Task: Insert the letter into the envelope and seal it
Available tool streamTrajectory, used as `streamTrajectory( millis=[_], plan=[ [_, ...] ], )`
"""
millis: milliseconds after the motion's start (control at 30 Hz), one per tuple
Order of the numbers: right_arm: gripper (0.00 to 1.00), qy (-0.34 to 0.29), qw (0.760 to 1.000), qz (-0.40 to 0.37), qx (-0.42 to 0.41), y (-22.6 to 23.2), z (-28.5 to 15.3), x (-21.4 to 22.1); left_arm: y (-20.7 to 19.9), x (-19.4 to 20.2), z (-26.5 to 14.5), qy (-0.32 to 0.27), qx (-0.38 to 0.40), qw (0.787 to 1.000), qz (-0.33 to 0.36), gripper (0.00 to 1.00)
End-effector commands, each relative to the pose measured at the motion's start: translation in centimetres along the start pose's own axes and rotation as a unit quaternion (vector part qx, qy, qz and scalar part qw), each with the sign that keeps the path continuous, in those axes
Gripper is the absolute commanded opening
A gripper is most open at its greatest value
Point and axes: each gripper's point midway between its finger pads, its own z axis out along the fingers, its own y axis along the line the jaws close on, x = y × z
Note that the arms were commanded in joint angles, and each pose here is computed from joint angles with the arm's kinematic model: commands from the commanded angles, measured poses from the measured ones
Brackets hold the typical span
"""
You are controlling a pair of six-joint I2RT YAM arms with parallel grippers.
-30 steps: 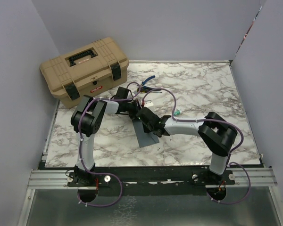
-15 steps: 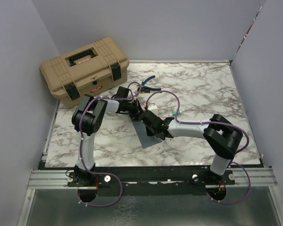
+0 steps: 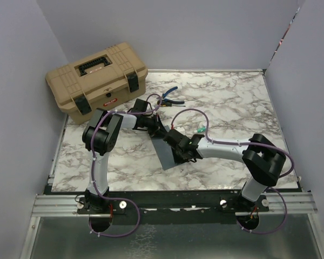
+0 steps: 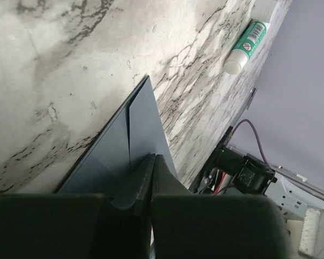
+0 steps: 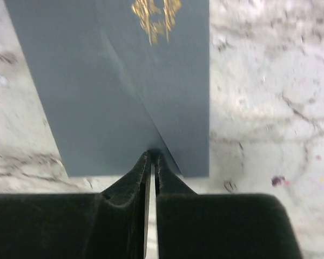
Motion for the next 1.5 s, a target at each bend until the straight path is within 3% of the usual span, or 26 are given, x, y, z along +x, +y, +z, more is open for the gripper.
streamTrajectory(
  millis=[0,100,333,600,1100,1467],
  plan=[
    [0.09,0.084,0.995,-0.016,0.047,-1.5,-3.7,2.3,7.8,0.5,0.8,-0.021,-0.13,0.991,-0.018,0.01],
    [0.14,0.038,0.998,-0.011,0.047,-0.7,-4.3,-1.4,7.1,0.2,0.6,-0.023,-0.124,0.992,-0.006,0.01],
    [0.14,-0.033,0.998,-0.011,0.057,0.5,-1.7,-6.5,7.6,0.5,0.6,-0.017,-0.125,0.992,0.002,0.0],
    [0.07,-0.069,0.994,0.007,0.089,0.1,2.1,-10.7,8.0,0.7,0.6,-0.016,-0.128,0.992,-0.009,0.0],
    [0.0,-0.077,0.996,0.024,0.047,0.9,5.4,-11.4,9.0,0.9,0.5,-0.017,-0.139,0.99,-0.021,0.0],
    [0.01,0.002,1.0,0.011,0.022,1.0,6.5,-7.2,9.4,0.7,0.5,-0.02,-0.145,0.989,-0.026,0.0]
  ],
)
